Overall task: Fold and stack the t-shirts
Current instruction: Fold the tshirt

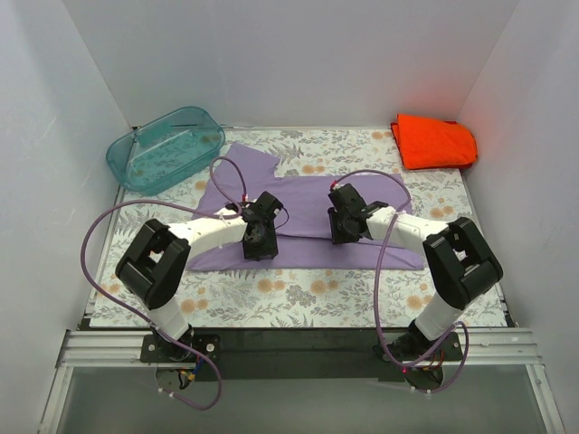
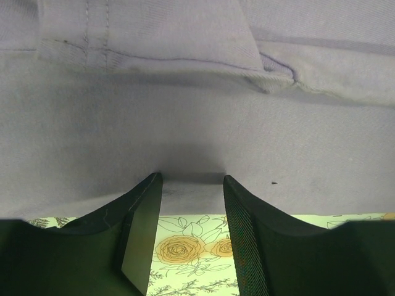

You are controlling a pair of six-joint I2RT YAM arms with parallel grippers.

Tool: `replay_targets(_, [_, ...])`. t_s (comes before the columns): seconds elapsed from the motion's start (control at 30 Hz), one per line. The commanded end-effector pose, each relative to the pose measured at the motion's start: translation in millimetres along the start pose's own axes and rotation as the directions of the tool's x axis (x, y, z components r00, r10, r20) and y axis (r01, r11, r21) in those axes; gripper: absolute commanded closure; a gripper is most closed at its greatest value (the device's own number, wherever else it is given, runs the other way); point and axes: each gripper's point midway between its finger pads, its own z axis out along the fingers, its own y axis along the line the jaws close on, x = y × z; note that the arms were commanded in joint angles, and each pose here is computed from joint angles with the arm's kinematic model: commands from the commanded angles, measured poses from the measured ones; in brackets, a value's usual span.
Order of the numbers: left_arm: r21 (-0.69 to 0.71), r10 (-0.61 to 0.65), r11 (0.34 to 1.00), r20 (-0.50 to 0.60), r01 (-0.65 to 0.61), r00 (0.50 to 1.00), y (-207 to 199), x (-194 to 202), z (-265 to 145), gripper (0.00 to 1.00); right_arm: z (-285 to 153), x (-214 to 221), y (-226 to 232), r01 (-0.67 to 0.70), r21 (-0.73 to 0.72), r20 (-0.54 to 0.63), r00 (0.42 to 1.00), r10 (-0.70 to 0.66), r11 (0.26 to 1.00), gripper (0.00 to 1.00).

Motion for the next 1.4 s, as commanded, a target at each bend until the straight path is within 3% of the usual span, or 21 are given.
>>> replay_targets(0.0, [-0.042,0.020,0.999,-0.042,-0.021,0.999,14.8,17.1,-4.0,0.57,-0.3,-35.6,1.3,0.025,0.033,0.087,0.996,-0.028,0.999,0.65])
replay_targets(0.4, [-0.058,0.017,0.998,-0.041,-0.019,0.999,23.1,21.3,-10.2,0.58,22.2,-87.2,-55.5,0.051,0.225,0.127,0.989,-0.081,0.973,0.62])
replay_targets(0.57, [-0.059,0.013,0.998,-0.039,-0.016,0.999,24.3,21.8,-12.2,0.58,5.5,-104.9,-82.7,0.000,0.252,0.166,0.985,-0.043,0.968,0.61])
replay_targets(0.77, [-0.062,0.001,0.998,-0.032,-0.003,0.999,25.0,20.9,-15.3,0.58,-22.1,-69.6,-84.2,-0.023,0.188,0.156,0.988,-0.007,0.982,0.60])
replay_targets(1.03, [-0.061,-0.117,0.990,0.146,0.127,0.982,34.7,-16.4,-46.7,0.57,-55.6,-29.1,-107.9,-0.232,0.027,0.176,0.959,0.224,0.972,0.60])
replay_targets(1.17, [0.012,-0.231,0.972,0.233,0.235,0.945,44.5,-41.8,-64.1,0.48,-62.5,-22.4,-103.5,-0.243,-0.047,0.165,0.955,0.247,0.969,0.59])
replay_targets(1.23, [0.051,-0.302,0.953,0.260,0.299,0.917,53.0,-59.9,-64.5,0.43,-64.5,-20.0,-91.5,-0.232,-0.109,0.143,0.958,0.247,0.966,0.53])
replay_targets(1.37, [0.164,-0.376,0.924,0.222,0.346,0.900,48.8,-77.0,-59.8,0.35,-67.7,-16.0,-82.6,-0.226,-0.156,0.123,0.961,0.246,0.962,0.45])
